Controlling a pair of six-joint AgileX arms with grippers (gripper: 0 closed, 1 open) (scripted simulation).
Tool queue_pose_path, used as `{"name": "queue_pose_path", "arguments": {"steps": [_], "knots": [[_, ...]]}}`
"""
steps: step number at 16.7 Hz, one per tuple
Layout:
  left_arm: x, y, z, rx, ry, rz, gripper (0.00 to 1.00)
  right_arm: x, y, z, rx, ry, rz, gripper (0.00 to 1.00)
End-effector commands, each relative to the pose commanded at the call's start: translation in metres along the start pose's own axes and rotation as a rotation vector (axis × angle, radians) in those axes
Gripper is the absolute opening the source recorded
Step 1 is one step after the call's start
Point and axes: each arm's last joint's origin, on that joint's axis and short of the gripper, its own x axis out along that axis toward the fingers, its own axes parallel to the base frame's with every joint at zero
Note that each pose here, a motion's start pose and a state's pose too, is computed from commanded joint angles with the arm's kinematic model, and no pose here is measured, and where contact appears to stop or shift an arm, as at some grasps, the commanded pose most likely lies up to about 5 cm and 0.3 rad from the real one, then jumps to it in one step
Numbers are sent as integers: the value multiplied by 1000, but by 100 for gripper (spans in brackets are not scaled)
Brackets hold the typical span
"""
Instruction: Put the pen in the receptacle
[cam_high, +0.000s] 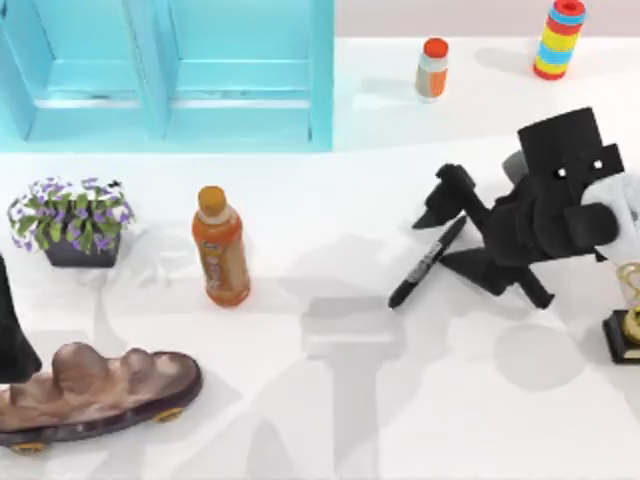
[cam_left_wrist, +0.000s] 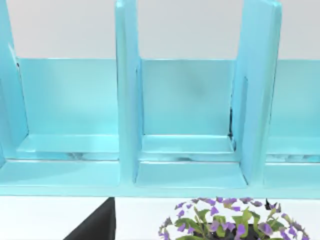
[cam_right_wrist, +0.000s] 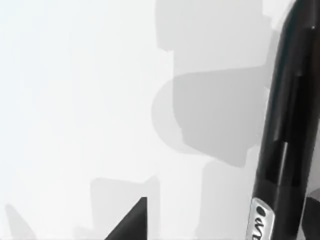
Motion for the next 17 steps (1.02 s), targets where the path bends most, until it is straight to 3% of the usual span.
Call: {"name": "queue_pose_path", "arguments": {"steps": [8,16,17], "knots": [[0,0,0,0,0,0,100,0,0,0,0,0,0,2],[0,0,0,0,0,0,100,0,0,0,0,0,0,0],[0,0,0,0,0,0,100,-13,11,4,4,-2,35,0]]}}
